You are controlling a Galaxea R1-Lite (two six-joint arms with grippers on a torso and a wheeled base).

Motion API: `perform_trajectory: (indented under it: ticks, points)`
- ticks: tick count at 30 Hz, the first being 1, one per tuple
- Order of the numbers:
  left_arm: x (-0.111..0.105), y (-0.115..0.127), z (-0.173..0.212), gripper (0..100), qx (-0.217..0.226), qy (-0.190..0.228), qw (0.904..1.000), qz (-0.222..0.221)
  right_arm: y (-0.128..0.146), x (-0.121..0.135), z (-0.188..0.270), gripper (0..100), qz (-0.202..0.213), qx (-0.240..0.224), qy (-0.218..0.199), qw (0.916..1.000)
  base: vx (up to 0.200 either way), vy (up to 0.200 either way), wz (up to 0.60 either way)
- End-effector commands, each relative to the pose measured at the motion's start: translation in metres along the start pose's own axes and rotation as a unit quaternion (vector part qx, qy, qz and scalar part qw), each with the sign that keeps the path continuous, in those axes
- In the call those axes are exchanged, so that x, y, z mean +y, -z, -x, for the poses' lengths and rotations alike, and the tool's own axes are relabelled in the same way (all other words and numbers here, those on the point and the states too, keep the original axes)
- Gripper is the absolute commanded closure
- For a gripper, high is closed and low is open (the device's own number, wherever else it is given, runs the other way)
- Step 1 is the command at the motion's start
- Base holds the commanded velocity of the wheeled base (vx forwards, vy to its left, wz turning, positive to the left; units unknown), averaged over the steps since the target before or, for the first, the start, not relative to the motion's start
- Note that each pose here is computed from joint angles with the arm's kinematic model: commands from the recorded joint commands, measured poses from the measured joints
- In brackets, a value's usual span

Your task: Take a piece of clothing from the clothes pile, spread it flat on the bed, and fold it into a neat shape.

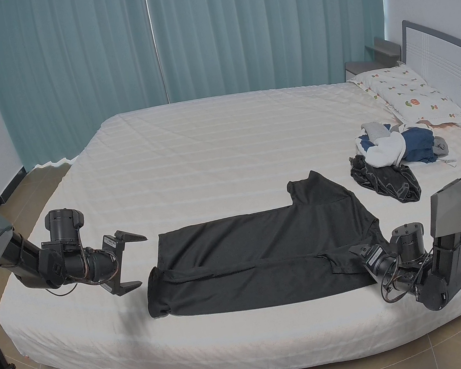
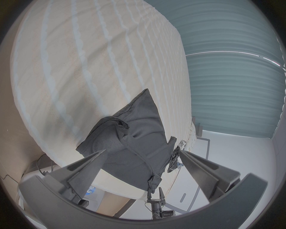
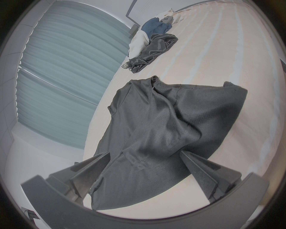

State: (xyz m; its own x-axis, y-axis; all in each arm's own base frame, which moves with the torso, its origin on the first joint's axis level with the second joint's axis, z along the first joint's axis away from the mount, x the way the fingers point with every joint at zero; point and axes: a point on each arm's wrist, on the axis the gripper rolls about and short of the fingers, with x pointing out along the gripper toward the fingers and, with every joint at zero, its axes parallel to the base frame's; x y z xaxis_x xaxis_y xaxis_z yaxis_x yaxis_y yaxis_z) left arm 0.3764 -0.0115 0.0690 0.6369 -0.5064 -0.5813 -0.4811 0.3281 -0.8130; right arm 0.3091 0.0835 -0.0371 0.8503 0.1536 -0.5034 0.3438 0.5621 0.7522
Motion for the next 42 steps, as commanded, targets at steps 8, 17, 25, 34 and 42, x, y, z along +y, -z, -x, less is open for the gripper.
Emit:
perform_trajectory:
  ticks: [8, 17, 25, 34, 42]
  points:
    - [0.001, 0.0, -0.001, 0, 0.001, -0.002, 1.0, 0.001, 0.003, -0.003, -0.001, 100, 0.01, 0.004, 0.007, 0.9999, 0.0, 0.0, 0.0]
    - [0.002, -0.001, -0.002, 0, 0.001, -0.002, 1.0, 0.001, -0.006, 0.004, 0.018, 100, 0.01, -0.002, 0.0, 1.0, 0.0, 0.0, 0.0]
    - [0.002, -0.001, -0.002, 0, 0.0, -0.003, 1.0, 0.001, 0.001, -0.009, 0.009, 0, 0.022, 0.011, 0.022, 0.9995, 0.0, 0.0, 0.0]
    - [0.002, -0.001, -0.002, 0, -0.009, -0.007, 0.9999, 0.002, 0.003, -0.004, -0.01, 0, 0.046, 0.01, 0.027, 0.9985, 0.0, 0.0, 0.0]
    - [0.002, -0.001, -0.002, 0, -0.009, -0.007, 0.9999, 0.002, 0.001, 0.002, -0.026, 0, 0.051, -0.008, 0.054, 0.9972, 0.0, 0.0, 0.0]
